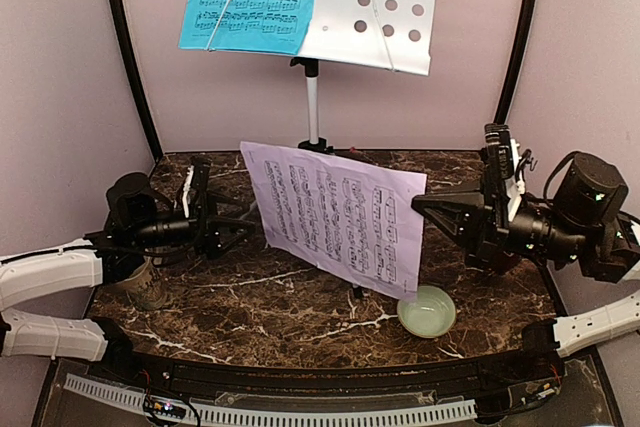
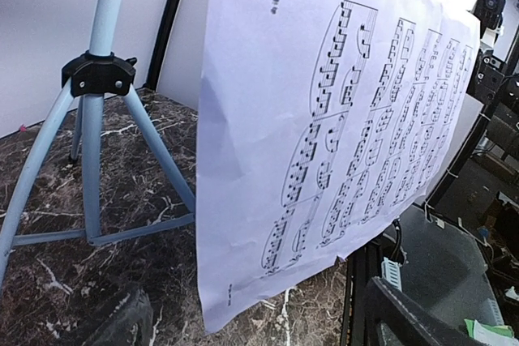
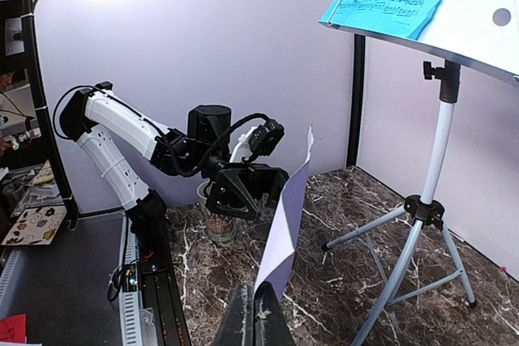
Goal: Set up the instrument practice props
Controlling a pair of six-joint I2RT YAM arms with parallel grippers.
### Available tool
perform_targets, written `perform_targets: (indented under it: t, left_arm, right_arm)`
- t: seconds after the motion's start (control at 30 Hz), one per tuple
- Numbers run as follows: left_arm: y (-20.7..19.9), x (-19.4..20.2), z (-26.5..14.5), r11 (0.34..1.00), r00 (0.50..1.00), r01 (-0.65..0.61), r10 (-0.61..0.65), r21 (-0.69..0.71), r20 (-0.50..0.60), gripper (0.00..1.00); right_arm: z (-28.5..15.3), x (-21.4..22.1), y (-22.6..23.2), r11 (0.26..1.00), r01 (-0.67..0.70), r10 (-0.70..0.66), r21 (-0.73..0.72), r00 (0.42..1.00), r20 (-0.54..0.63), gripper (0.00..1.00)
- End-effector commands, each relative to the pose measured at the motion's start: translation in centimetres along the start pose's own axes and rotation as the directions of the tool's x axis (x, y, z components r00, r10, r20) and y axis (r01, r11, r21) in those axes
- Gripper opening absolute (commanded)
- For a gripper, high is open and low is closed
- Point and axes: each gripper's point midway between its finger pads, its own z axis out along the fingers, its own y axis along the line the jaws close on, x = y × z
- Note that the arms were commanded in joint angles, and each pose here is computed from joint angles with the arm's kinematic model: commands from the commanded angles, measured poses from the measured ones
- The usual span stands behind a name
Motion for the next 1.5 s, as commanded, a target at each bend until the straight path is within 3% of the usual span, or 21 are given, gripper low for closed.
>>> perform_targets:
  t: [0.0,0.13,0.43,0.53,0.67,0.83,0.93,1.07,1.13,1.27,1.37,1.47]
  left_arm:
    - [-1.8,-2.6,0.6,0.993,0.998,-0.046,0.040,0.113,0.057,0.92]
    - [-1.8,-3.5,1.1,0.990,0.995,-0.044,0.032,0.137,0.091,0.88]
    - [-1.1,-3.8,2.6,0.984,0.995,-0.012,-0.007,0.178,0.102,0.93]
    - [-2.3,-5.1,2.6,0.967,0.990,-0.020,-0.015,0.255,0.137,0.81]
    - [-4.1,-6.6,2.1,0.942,0.984,-0.035,-0.026,0.334,0.178,0.53]
    - [-7.1,-7.6,1.5,0.906,0.980,-0.076,-0.009,0.417,0.198,0.30]
    - [-8.2,-7.7,1.9,0.903,0.982,-0.092,0.013,0.419,0.187,0.27]
    - [-8.0,-7.3,2.6,0.919,0.985,-0.108,0.048,0.380,0.163,0.31]
    - [-7.6,-7.2,2.9,0.928,0.987,-0.099,0.045,0.359,0.156,0.26]
    - [-6.9,-7.8,2.7,0.952,0.984,-0.123,0.080,0.280,0.162,0.00]
    - [-7.0,-8.4,2.0,0.960,0.979,-0.171,0.140,0.222,0.150,0.00]
    - [-6.9,-7.9,1.5,0.959,0.974,-0.224,0.218,0.174,0.054,0.00]
  right_arm:
    - [-0.8,-2.3,0.6,0.999,-0.015,0.017,-0.035,0.998,0.057,0.00]
    - [-1.1,-2.7,0.7,0.999,-0.016,0.019,-0.042,0.998,0.062,0.00]
    - [-2.1,-3.7,0.6,0.999,-0.029,0.033,-0.043,0.996,0.088,0.00]
    - [-2.4,-3.6,0.2,0.999,-0.033,0.034,-0.022,0.995,0.092,0.00]
    - [-3.0,-3.3,-0.3,0.999,-0.050,0.049,0.003,0.992,0.114,0.00]
    - [-3.5,-2.9,-0.9,0.997,-0.069,0.064,0.033,0.987,0.145,0.00]
    - [-3.4,-2.7,-0.9,0.997,-0.074,0.068,0.032,0.986,0.151,0.00]
    - [-3.4,-3.2,-0.8,0.997,-0.071,0.067,0.024,0.986,0.154,0.00]
    - [-3.5,-3.3,-0.8,0.997,-0.072,0.067,0.025,0.986,0.155,0.00]
    - [-3.8,-2.5,-1.6,0.994,-0.084,0.073,0.068,0.986,0.149,0.00]
    - [-3.8,-1.0,-2.9,0.985,-0.096,0.079,0.143,0.989,0.121,0.01]
    - [-4.1,1.8,-5.6,0.945,-0.100,0.095,0.313,0.995,0.032,0.40]
